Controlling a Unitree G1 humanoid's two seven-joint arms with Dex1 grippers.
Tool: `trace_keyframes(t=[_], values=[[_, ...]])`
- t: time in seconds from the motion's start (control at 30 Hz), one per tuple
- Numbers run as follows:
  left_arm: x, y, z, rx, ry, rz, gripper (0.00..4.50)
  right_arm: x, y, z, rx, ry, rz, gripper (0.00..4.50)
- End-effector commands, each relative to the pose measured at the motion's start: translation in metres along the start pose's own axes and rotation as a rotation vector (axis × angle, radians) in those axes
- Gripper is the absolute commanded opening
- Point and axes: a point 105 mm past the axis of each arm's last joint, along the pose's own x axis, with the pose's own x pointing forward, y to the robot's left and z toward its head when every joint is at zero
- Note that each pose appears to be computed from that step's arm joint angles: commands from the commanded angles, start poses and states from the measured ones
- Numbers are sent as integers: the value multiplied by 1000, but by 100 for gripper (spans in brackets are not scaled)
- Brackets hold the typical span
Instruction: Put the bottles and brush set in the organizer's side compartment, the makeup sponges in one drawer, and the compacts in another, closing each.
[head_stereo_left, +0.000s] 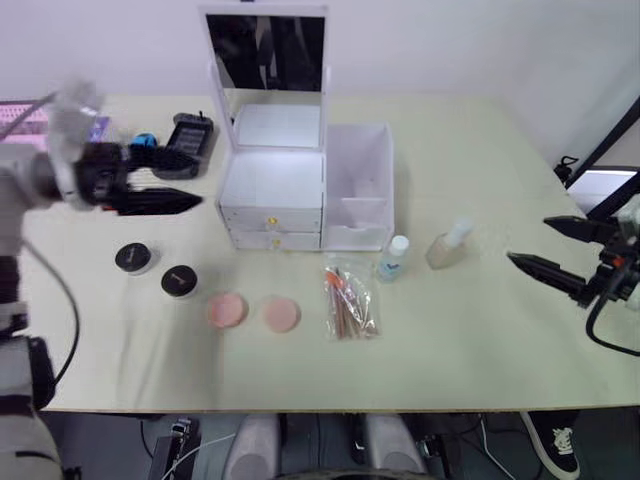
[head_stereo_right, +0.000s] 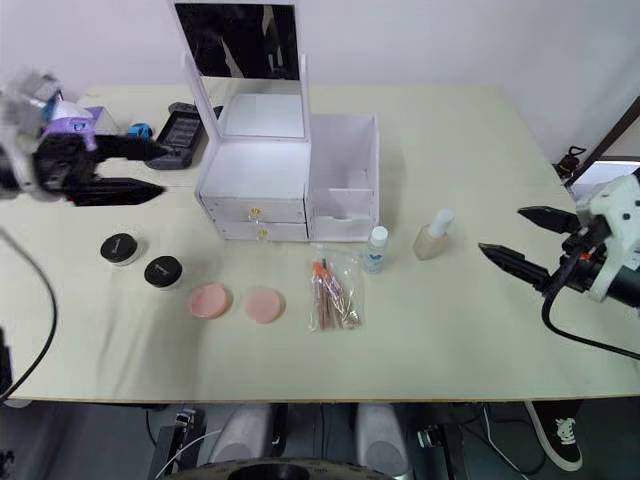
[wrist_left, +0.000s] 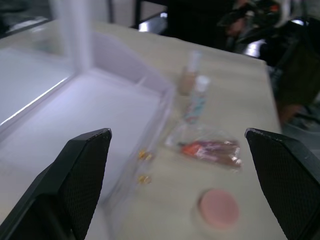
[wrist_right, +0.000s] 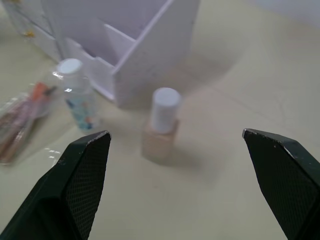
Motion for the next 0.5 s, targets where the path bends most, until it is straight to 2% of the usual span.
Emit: trace_keyframes(t=[0.03,0.13,0.23,0.5], values=[[32,-11,17,89,-6,-115,450,-7,12,12,-15,-46,-31,447],[62,-17,28,131,-53,-195,450,-10,27,13,-9,-48,-48,447],[90,-10,27,163,-60,-187,450,-12,41,10,-24,-39,-75,447],[126,-20,25,174,-69,-262,450,-18,70,-1,-1,-31,-159,447]])
